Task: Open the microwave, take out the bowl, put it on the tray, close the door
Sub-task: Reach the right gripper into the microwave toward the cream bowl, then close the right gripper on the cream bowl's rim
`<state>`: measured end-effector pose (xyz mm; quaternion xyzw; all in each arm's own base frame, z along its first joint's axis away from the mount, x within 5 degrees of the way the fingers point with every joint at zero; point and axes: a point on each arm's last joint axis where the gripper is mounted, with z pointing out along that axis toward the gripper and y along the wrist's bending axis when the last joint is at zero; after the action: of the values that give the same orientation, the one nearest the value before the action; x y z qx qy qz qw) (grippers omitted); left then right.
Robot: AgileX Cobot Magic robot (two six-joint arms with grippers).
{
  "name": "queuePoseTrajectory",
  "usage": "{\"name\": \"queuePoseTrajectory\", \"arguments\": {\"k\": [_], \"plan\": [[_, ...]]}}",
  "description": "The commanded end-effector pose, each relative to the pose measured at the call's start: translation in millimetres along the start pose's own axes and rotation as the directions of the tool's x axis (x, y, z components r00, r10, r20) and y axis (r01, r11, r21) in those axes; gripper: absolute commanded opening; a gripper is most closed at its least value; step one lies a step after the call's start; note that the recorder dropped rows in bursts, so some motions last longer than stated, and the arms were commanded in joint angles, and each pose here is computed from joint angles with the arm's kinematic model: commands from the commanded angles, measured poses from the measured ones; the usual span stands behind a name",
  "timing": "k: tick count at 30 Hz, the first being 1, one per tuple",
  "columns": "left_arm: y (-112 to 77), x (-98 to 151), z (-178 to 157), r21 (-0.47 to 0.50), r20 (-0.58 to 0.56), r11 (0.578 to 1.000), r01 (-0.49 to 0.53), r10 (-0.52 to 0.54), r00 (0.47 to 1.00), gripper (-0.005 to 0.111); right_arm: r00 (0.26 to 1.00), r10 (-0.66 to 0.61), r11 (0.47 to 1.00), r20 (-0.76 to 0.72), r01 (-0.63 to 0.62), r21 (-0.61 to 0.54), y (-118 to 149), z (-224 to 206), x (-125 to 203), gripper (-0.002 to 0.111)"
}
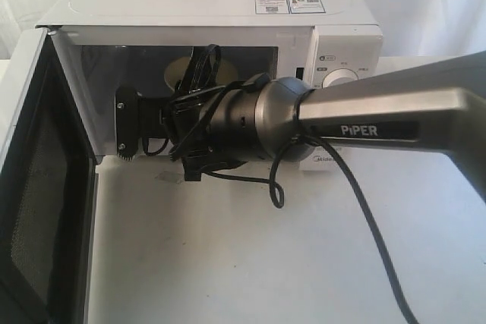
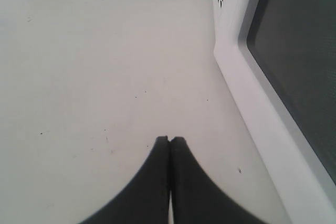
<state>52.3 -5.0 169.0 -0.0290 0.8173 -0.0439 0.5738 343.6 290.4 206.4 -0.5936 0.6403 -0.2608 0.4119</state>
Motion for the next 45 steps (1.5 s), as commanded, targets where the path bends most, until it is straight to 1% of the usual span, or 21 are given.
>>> {"name": "queuePoseTrajectory", "arguments": {"k": [1,9,11,17,22,27,31,34,38,45], "plan": [[0.0,1,0,0.000,0.000,1.000,0.010,-0.010,1.000,0.000,1.000,0.004,1.000,0.004,-0.004,0.020,-4,0,1,0.042],[0.0,1,0,0.000,0.000,1.000,0.010,-0.010,1.000,0.000,0.999,0.035,0.999,0.021,-0.035,0.010,-7,4,5,0.042],[0.0,1,0,0.000,0.000,1.000,0.010,-0.010,1.000,0.000,0.999,0.047,0.999,0.018,-0.047,0.005,-5,6,5,0.042],[0.0,1,0,0.000,0.000,1.000,0.010,-0.010,1.000,0.000,1.000,0.025,1.000,-0.006,-0.025,-0.011,6,16,7,0.043],[0.0,1,0,0.000,0.000,1.000,0.010,-0.010,1.000,0.000,0.999,-0.040,0.999,0.005,0.040,0.020,3,16,6,0.048],[0.0,1,0,0.000,0.000,1.000,0.010,-0.010,1.000,0.000,0.999,-0.040,0.999,0.004,0.040,0.020,6,19,6,0.048],[0.0,1,0,0.000,0.000,1.000,0.010,-0.010,1.000,0.000,0.997,-0.083,0.996,-0.003,0.083,0.025,11,24,7,0.051],[0.0,1,0,0.000,0.000,1.000,0.010,-0.010,1.000,0.000,0.997,-0.081,0.996,-0.018,0.082,0.033,12,26,8,0.051],[0.0,1,0,0.000,0.000,1.000,0.010,-0.010,1.000,0.000,0.999,-0.027,0.997,-0.032,0.029,0.070,9,25,10,0.051],[0.0,1,0,0.000,0.000,1.000,0.010,-0.010,1.000,0.000,0.999,-0.047,0.996,-0.016,0.048,0.080,8,25,8,0.051]]}}
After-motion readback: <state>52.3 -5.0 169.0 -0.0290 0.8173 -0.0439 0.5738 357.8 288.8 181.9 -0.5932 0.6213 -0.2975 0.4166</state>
